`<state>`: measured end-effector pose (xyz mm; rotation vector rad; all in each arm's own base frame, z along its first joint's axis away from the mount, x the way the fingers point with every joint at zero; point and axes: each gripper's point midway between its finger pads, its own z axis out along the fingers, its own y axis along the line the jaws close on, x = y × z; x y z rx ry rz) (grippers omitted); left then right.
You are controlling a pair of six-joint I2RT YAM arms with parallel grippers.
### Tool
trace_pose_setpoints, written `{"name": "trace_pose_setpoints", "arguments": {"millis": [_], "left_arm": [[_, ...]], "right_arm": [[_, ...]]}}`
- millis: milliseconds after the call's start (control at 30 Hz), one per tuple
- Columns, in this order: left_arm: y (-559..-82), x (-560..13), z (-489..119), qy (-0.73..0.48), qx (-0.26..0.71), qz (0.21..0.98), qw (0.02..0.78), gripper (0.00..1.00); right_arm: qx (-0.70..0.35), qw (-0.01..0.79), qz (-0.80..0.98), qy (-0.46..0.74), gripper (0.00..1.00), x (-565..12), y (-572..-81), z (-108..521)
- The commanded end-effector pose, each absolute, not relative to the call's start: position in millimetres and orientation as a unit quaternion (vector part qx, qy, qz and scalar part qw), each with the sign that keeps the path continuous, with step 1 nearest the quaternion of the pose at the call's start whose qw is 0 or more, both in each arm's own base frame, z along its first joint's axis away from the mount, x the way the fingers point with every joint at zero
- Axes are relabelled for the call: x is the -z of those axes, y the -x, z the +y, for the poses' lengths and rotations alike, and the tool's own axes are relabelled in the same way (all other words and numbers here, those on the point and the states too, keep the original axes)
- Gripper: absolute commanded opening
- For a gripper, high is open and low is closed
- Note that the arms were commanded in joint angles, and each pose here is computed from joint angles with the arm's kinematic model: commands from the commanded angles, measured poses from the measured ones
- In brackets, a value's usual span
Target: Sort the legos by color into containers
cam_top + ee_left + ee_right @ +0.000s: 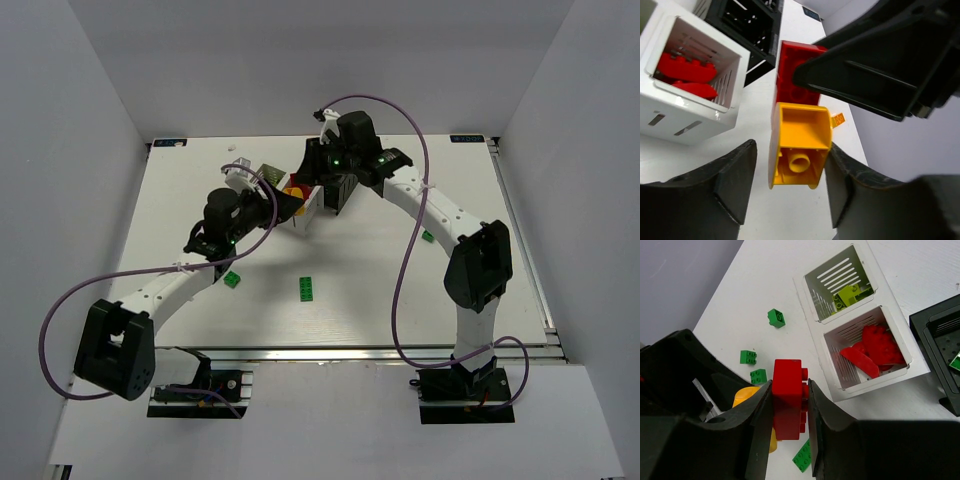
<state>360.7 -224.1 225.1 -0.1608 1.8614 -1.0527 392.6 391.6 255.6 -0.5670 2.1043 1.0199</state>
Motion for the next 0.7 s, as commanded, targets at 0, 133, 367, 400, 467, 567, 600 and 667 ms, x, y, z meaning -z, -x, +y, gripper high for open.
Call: {"name": "trace_pose_setpoints", "arguments": {"millis": [0, 133, 367, 400, 467, 567, 600, 667], "left_arm": [[-362.1, -251.7, -232.1, 0.045, 0.453, 0.74, 0.495, 0.63], [-360.5, -255.0, -230.7, 0.038, 0.448, 0.74, 0.499, 0.21], [-358.6, -260.4, -196.4, 0.074, 0.385, 0.746, 0.538, 0.0], [-357.3, -264.4, -190.6, 0.077, 0.38, 0.743, 0.545, 0.0], [-354.4, -260.0, -184.0, 0.081, 0.367, 0.749, 0.545, 0.0], [-348.9, -255.8, -176.7, 0.086, 0.355, 0.756, 0.543, 0.0], [-347.7, -255.4, -174.7, 0.088, 0.352, 0.756, 0.544, 0.0], [-342.3, -251.3, -171.7, 0.092, 0.349, 0.759, 0.541, 0.0]], "right_arm": [[-0.401, 0.382, 0.802, 0.223, 0.0, -271.8, -393.8, 394.2], [-0.389, 0.389, 0.803, 0.228, 0.0, -266.8, -399.3, 392.8], [-0.359, 0.422, 0.798, 0.235, 0.0, -259.1, -426.0, 384.9], [-0.356, 0.428, 0.797, 0.237, 0.0, -256.6, -431.2, 385.1], [-0.348, 0.435, 0.793, 0.246, 0.0, -250.7, -437.0, 385.0], [-0.343, 0.451, 0.78, 0.264, 0.0, -245.3, -445.7, 389.7], [-0.343, 0.456, 0.777, 0.266, 0.0, -244.8, -447.9, 391.3], [-0.345, 0.468, 0.767, 0.27, 0.0, -247.4, -454.5, 395.8]]}}
